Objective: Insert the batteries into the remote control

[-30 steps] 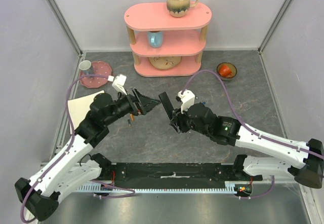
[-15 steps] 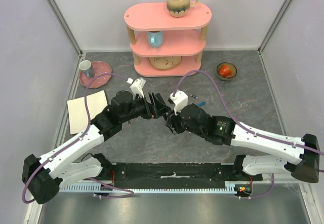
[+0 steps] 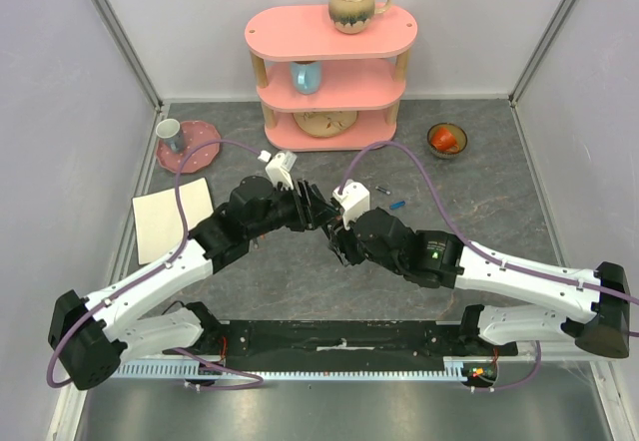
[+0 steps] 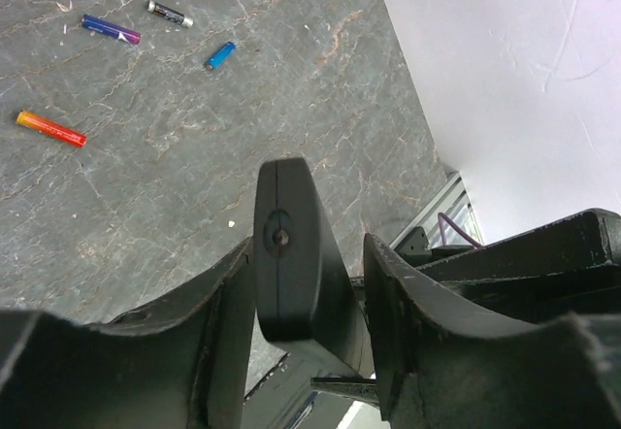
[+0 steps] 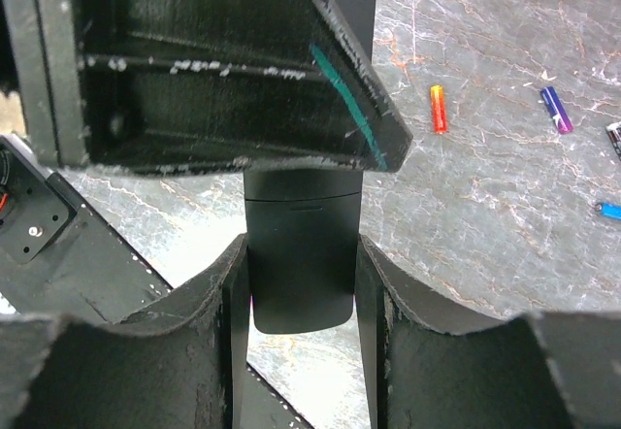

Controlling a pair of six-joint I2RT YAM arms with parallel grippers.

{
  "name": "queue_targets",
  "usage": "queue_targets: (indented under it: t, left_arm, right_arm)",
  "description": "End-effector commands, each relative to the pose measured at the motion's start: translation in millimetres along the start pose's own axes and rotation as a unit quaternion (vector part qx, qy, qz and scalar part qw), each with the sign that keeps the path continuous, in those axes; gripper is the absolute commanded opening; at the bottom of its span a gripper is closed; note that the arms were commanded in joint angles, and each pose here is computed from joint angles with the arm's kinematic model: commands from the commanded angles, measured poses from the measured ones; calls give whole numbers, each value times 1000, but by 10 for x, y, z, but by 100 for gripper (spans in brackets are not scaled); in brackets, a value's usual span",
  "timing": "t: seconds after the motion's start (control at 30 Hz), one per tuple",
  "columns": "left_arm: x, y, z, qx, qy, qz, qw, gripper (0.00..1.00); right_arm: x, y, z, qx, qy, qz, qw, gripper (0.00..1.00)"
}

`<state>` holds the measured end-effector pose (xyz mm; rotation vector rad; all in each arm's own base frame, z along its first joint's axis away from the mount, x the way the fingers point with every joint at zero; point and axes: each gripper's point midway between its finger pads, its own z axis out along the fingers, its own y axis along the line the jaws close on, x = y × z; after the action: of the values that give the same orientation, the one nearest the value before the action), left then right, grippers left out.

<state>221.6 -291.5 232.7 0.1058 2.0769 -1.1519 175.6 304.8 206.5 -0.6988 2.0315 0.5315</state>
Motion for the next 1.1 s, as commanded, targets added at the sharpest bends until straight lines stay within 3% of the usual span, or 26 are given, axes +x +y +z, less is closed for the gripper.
queue_targets:
  t: [0.0,0.13,0.33,0.5,0.6,0.63,0.67,0.7,0.8,0.9,1.07]
  left_arm:
    - [-125,-97,2,12,-36,13,999,55]
    - [-109,-81,-17,11,-39,11,999,58]
    - [-116,-34,-19,1,-46,7,999,47]
    - [-128,-18,1,-4,-49,5,999,35]
    - [-111,2,18,-7,-45,4,999,15]
    - [-112,-2,21,-7,-45,4,999,2]
    - [-114,1,25,-7,-45,5,999,2]
    - [-112,11,26,-9,-46,5,999,2]
    - [-135,32,-2,-13,-54,9,998,2]
    - [-210,36,-48,-18,-73,16,997,2]
    - [-398,102,-156,-37,-129,29,991,2]
  right_arm:
    - [-311,0,-84,8,-51,29,998,4]
    - [-305,5,-74,9,-50,33,998,4]
    - [-284,19,-68,5,-48,34,998,4]
    - [-263,33,-71,1,-46,35,998,4]
    - [-248,49,-74,-2,-44,35,998,5]
    - [-232,45,-70,-1,-42,34,999,12]
    - [-240,54,-78,-4,-43,35,998,22]
    - [-246,57,-93,-6,-45,37,998,41]
    - [-279,35,-163,-5,-53,55,997,71]
    - [-397,-7,-300,2,-67,80,995,84]
    - [-505,-135,-459,22,-98,138,985,89]
